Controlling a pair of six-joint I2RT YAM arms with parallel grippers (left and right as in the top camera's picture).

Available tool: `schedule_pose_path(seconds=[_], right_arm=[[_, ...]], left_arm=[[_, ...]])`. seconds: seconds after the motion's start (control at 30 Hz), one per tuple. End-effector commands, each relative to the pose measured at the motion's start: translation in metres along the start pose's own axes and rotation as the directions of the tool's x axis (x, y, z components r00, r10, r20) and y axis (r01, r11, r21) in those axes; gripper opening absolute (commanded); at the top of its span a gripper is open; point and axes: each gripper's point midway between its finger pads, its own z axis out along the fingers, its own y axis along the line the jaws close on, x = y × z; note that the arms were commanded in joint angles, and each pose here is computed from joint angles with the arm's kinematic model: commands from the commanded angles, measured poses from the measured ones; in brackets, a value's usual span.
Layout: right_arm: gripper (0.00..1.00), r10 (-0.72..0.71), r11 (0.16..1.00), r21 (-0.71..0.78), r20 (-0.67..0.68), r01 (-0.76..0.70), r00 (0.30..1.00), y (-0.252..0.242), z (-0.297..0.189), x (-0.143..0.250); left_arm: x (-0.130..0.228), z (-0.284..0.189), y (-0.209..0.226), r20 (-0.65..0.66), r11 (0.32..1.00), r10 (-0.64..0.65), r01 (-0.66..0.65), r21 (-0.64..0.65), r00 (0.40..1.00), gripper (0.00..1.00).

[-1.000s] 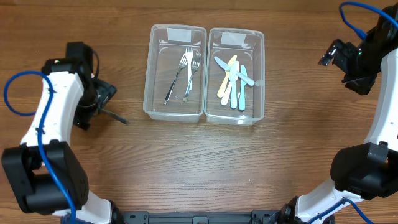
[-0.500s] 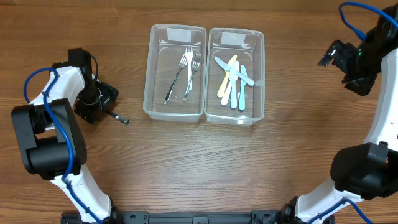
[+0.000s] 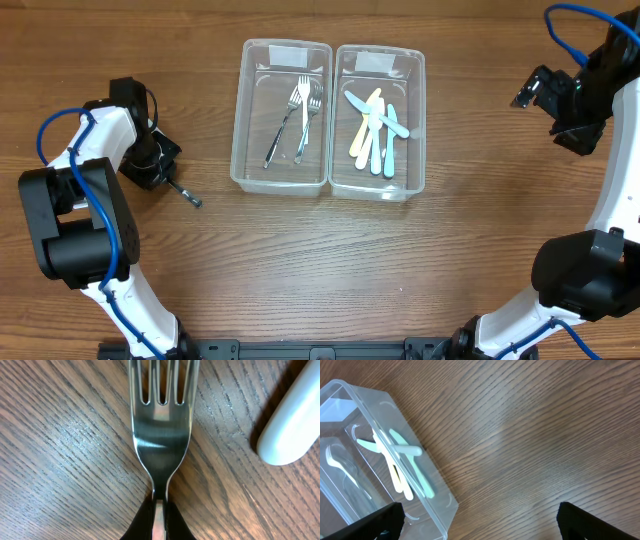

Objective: Pack container
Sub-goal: 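Carry silver fork into left container and release it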

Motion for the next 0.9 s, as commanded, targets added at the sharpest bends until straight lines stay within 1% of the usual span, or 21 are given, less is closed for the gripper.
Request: schedule_pose_path(seconds=[0.0,0.13,0.23,0.27,0.33,0.4,0.47,0.5,0.57,0.67,0.7,0.77,0.87], right_arm=[[1.0,-0.003,1.0,-0.011,0.011,0.003,1.0,0.004,-0.004,0.001],[1.0,-0.004,1.0,-0.012,0.014,0.004,1.0,0.004,-0.004,0.0],[1.0,-0.004,1.0,-0.012,0.014,0.004,1.0,0.004,-0.004,0.0],[1.0,-0.004,1.0,-0.012,0.014,0.004,1.0,0.004,-0.004,0.0],[1.0,-0.004,1.0,-0.012,0.014,0.004,1.0,0.004,-0.004,0.0],[1.0,-0.004,1.0,-0.012,0.014,0.004,1.0,0.004,-0.004,0.0],[1.0,-0.004,1.0,-0.012,0.014,0.004,1.0,0.004,-0.004,0.0],[1.0,-0.004,1.0,-0.012,0.014,0.004,1.0,0.004,-0.004,0.0],[1.0,-0.004,1.0,-0.013,0.016,0.004,1.0,0.004,-0.004,-0.001],[1.0,-0.004,1.0,-0.013,0.018,0.005,1.0,0.004,-0.004,-0.001],[1.0,-0.004,1.0,-0.013,0.018,0.004,1.0,0.005,-0.004,-0.001],[1.0,-0.004,1.0,-0.013,0.017,0.004,1.0,0.004,-0.004,-0.001],[1.0,-0.003,1.0,-0.011,0.013,0.004,1.0,0.004,-0.004,0.0]], left_arm=[[0.005,0.019,0.006,-0.039,0.996,0.082,-0.084,-0.039,0.996,0.04],[0.0,-0.007,-0.008,-0.027,0.975,0.223,-0.223,-0.001,0.974,0.04],[-0.009,-0.051,-0.027,0.042,0.95,0.309,-0.311,0.036,0.95,0.04],[-0.013,-0.076,-0.036,0.089,0.935,0.345,-0.351,0.055,0.934,0.04],[-0.014,-0.121,-0.052,0.184,0.898,0.41,-0.43,0.087,0.893,0.04],[-0.008,-0.175,-0.069,0.292,0.854,0.46,-0.508,0.114,0.839,0.04],[0.006,-0.222,-0.085,0.387,0.812,0.482,-0.567,0.141,0.786,0.04],[0.016,-0.243,-0.096,0.439,0.779,0.499,-0.609,0.152,0.747,0.04],[0.037,-0.268,-0.114,0.508,0.73,0.517,-0.665,0.159,0.689,0.04],[0.066,-0.273,-0.147,0.558,0.663,0.551,-0.732,0.16,0.621,0.04],[0.072,-0.268,-0.158,0.561,0.652,0.558,-0.741,0.16,0.611,0.04],[0.08,-0.251,-0.175,0.552,0.641,0.577,-0.753,0.151,0.602,0.04],[0.084,-0.202,-0.198,0.488,0.647,0.621,-0.752,0.122,0.613,0.04]])
